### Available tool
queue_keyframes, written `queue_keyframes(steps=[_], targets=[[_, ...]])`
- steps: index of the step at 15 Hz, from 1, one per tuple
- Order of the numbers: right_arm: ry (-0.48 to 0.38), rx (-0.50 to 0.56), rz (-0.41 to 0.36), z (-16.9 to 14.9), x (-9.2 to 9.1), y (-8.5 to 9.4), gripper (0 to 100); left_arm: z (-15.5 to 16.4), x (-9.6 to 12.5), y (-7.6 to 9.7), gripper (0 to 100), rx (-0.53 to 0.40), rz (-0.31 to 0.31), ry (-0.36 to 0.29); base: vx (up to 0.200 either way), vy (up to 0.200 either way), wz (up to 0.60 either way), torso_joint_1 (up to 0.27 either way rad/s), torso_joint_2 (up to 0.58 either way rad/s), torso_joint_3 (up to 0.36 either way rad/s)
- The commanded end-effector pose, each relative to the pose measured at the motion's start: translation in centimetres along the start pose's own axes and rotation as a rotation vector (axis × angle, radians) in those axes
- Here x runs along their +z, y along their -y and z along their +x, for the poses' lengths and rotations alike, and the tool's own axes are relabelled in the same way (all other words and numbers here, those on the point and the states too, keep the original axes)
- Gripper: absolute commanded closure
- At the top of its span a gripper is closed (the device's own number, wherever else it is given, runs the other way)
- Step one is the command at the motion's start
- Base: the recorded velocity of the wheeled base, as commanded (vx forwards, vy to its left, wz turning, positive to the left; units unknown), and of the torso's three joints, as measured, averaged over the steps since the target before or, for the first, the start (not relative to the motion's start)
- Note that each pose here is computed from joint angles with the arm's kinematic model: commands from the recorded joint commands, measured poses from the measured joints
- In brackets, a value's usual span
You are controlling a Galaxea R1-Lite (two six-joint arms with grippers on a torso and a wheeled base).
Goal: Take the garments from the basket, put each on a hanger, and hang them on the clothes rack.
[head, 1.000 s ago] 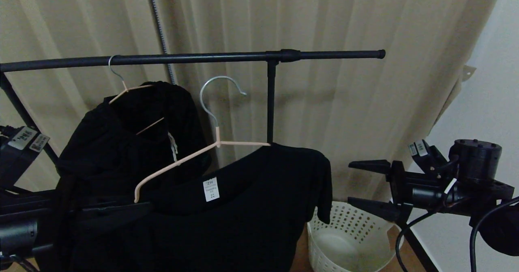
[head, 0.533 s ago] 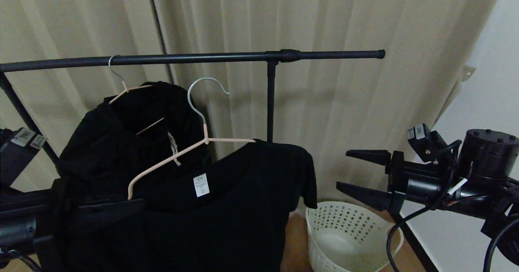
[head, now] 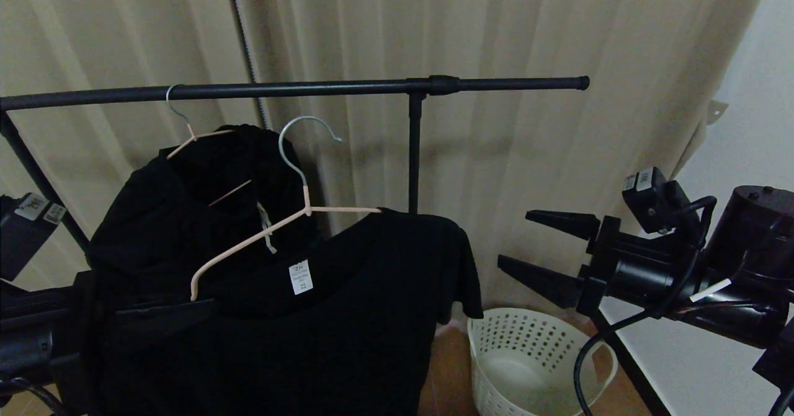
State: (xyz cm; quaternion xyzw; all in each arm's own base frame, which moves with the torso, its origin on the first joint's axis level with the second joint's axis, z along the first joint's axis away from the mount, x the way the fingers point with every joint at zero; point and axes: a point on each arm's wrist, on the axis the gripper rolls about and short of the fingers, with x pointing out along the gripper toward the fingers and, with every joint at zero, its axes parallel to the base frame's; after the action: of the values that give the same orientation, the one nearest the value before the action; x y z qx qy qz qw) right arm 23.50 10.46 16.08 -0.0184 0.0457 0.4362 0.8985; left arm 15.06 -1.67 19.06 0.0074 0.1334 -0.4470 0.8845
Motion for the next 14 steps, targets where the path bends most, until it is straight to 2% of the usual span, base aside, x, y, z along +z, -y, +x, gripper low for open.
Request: queue_keyframes(steps=[1, 3, 10, 12, 14], targets=[[0.022, 0.007, -0.007, -0.1, 0.7, -0.7, 0, -0.1, 0.1, -0.1, 100, 0.012, -0.006, 0.003, 0.000, 0.000, 0.00, 0.000, 0.00, 0.000], [0.029, -0.030, -0.010, 0.0, 0.9, -0.6, 0, -0.2, 0.1, -0.2, 100, 0.020, -0.034, 0.005, 0.000, 0.000, 0.00, 0.000, 0.00, 0.000], [0.020, -0.031, -0.007, 0.0, 0.7, -0.6, 0, -0.3, 0.5, -0.4, 100, 0.035, -0.031, 0.032, 0.000, 0.000, 0.00, 0.000, 0.00, 0.000], [0.020, -0.031, -0.007, 0.0, 0.7, -0.6, 0, -0.5, 0.7, -0.8, 100, 0.099, -0.061, 0.046, 0.000, 0.000, 0.00, 0.000, 0.00, 0.000], [0.020, -0.033, -0.007, 0.0, 0.7, -0.6, 0, -0.3, 1.0, -1.4, 100, 0.165, -0.066, 0.051, 0.000, 0.000, 0.00, 0.000, 0.00, 0.000]])
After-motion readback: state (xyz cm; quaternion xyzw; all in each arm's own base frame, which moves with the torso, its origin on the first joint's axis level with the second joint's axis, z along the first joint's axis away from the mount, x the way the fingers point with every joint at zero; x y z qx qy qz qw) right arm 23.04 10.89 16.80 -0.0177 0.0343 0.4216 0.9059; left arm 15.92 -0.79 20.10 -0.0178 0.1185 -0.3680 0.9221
